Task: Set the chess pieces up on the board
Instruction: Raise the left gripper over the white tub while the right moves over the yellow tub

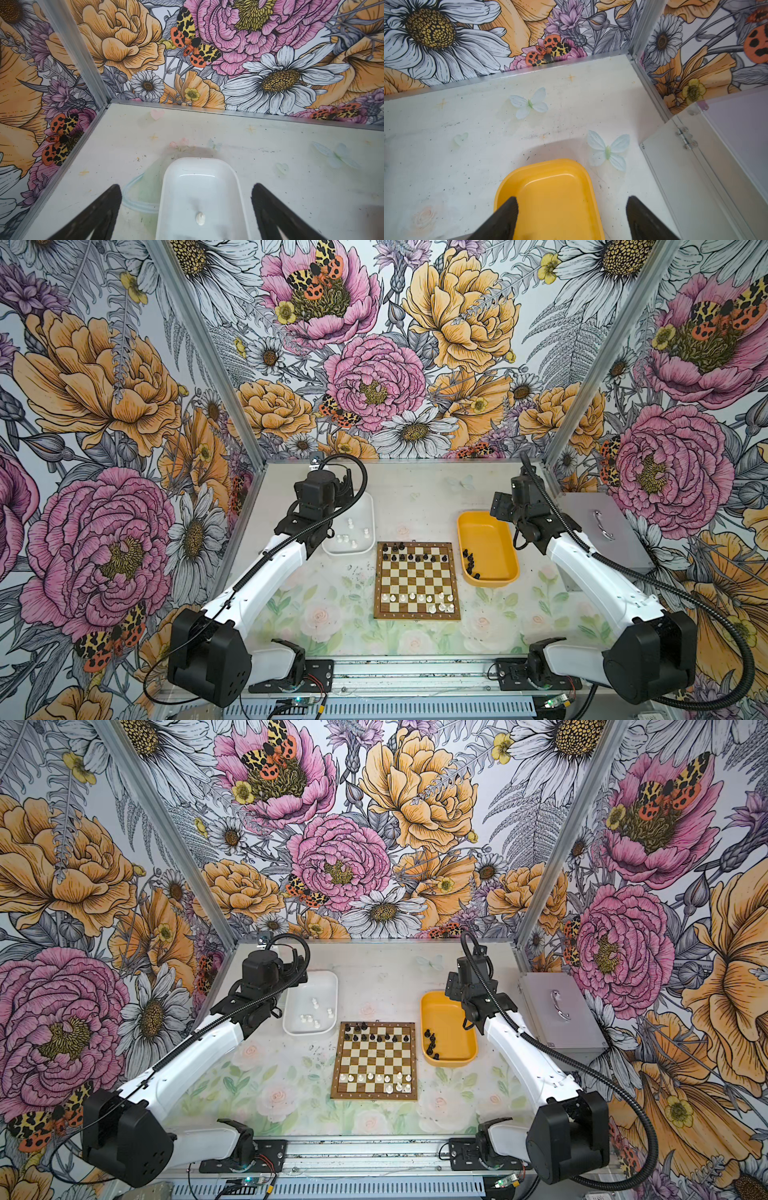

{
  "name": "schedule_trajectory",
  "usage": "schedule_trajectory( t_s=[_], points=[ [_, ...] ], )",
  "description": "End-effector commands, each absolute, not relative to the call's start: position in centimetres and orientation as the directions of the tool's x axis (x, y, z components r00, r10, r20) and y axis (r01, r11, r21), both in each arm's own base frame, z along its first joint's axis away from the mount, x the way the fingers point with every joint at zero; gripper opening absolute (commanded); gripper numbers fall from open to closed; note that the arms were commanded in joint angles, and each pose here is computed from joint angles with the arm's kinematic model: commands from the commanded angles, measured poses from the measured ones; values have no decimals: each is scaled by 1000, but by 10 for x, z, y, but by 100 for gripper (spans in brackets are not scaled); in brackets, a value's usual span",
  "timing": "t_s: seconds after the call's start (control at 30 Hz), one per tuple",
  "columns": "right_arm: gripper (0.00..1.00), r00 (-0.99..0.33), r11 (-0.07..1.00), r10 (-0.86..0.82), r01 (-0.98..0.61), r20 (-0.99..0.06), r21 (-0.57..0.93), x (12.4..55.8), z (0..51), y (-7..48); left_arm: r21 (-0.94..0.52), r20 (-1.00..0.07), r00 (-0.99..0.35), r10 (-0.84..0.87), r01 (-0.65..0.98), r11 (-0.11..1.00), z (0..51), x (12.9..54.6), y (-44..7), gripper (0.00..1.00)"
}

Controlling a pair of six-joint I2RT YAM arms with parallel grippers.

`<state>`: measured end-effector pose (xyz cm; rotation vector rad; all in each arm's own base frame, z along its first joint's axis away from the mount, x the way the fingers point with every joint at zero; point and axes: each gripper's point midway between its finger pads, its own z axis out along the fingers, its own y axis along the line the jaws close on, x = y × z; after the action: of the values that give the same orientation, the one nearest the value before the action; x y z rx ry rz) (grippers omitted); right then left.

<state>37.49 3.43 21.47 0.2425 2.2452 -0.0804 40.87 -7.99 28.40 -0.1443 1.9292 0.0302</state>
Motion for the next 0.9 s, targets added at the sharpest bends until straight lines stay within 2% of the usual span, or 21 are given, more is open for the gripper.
schedule_trajectory(
  t_s=[0.0,0.07,0.1,0.27,0.43,0.53,0.6,0.7,0.77,0.83,0.87],
  points=[
    [84,-664,988,128,149,-736,37,364,217,59,-59,-888,-445,-117,-142,988,266,404,-82,99],
    [97,-683,992,104,118,-723,32,363,214,74,-68,-871,-478,-116,-118,991,260,407,-91,99],
    [100,-687,994,93,109,-721,24,362,213,80,-63,-864,-490,-114,-120,991,258,409,-94,99],
    [100,-718,996,55,86,-694,-10,362,206,99,-52,-805,-583,-113,-121,991,237,418,-107,99],
    [96,-747,996,47,85,-664,-25,360,194,101,-64,-764,-631,-132,-130,989,220,420,-114,99],
    [84,-777,997,23,65,-630,-44,357,183,101,-72,-761,-634,-139,-130,989,218,421,-116,99],
    [79,-801,997,10,50,-599,-50,355,173,103,-68,-753,-645,-133,-125,990,214,424,-118,99],
    [83,-815,998,21,54,-580,-40,352,164,104,-72,-723,-677,-136,-123,990,203,431,-121,97],
    [89,-816,998,36,62,-576,-26,352,164,106,-69,-701,-699,-140,-128,989,194,435,-122,94],
    [99,-816,998,40,56,-576,-11,354,166,110,-70,-672,-725,-148,-137,988,183,438,-122,91],
    [100,-815,999,39,53,-579,-7,356,167,111,-69,-658,-738,-151,-140,988,178,438,-123,89]
  ],
)
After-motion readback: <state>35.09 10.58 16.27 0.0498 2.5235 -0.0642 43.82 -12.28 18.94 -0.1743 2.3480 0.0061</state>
